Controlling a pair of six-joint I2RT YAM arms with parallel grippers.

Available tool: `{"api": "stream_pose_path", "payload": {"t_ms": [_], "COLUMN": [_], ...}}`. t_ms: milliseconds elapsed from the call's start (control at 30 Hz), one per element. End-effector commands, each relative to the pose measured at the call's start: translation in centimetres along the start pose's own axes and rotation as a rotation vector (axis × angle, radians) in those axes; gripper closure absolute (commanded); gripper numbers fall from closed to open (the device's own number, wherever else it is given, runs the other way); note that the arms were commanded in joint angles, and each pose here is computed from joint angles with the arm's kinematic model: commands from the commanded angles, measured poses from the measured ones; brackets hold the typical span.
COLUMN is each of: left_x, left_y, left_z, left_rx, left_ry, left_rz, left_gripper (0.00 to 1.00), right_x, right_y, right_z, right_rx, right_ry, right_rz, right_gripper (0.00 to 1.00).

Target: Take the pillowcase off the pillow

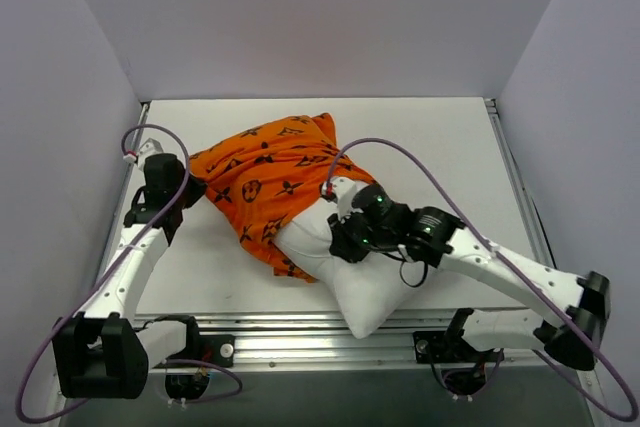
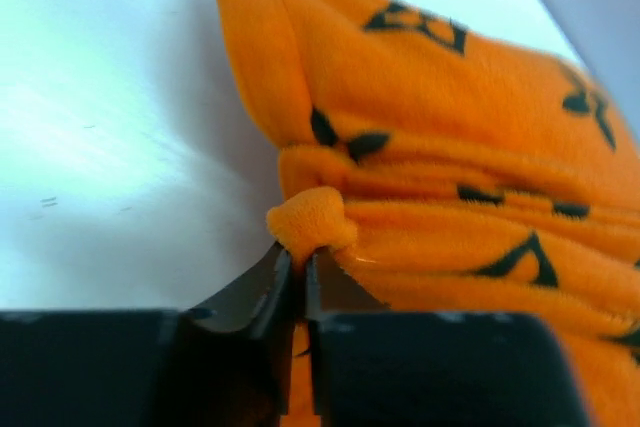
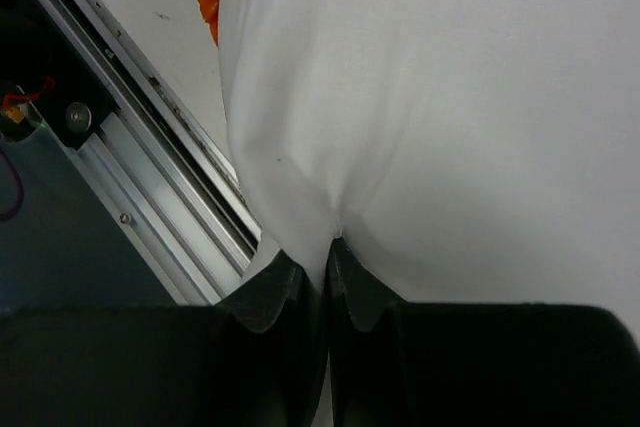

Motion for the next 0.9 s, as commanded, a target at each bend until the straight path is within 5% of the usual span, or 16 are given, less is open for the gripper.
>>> {"api": "stream_pose_path", "payload": {"t_ms": [0, 67, 100, 200, 300, 367, 633, 867], "left_x": [-0.1, -0.7, -2.0, -3.9, -7.6, -10.7, -20.9, -24.3], "left_y": [3.4, 4.0, 4.5, 5.0, 4.8, 4.8, -4.5, -8.0], "left_z": [-3.5, -4.6, -5.5, -6.6, -7.9, -9.0, -6.0, -2.4], "left_rx": [-0.119, -0.096, -0.055, 0.031, 0.102, 0.098, 0.272, 0.388], "left_ry": [0.045, 0.015, -0.043, -0.136, -0.289, -0.388, -0.531, -0.556], "left_rz": [0.135, 0.226, 0.264, 0.387, 0.5, 0.6, 1.052, 1.125], "left_gripper": [0.81, 0.61, 0.44, 0.24, 0.14, 0.06, 0.05, 0.05], "right_x": [0.7, 0.7, 0.7, 0.9, 0.3, -0.7, -10.9, -14.9], "right_y": [1.9, 2.5, 2.5, 4.9, 6.8, 7.6, 5.6, 4.3], "right_z": [4.1, 5.4, 6.2, 5.3, 2.8, 1.6, -4.1, -1.0], "right_rx": [-0.051, -0.014, 0.028, -0.028, -0.084, -0.114, -0.213, -0.196], "right_ry": [0.156, 0.178, 0.189, 0.191, 0.128, 0.049, -0.211, -0.072], "right_rz": [-0.041, -0.059, -0.064, -0.087, -0.065, -0.029, 0.272, 0.424], "right_gripper": [1.0, 0.9, 0.69, 0.38, 0.22, 0.2, 0.07, 0.04]}}
Point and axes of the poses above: each gripper's point midway between its finger pads, its own z axis out along the fingers, its own x axis along the line the jaws close on, y = z × x, the point moved 10 cm from there along -z, back along the fingers, and after that the axes turned 8 degrees about -z, right-handed, at the moved point
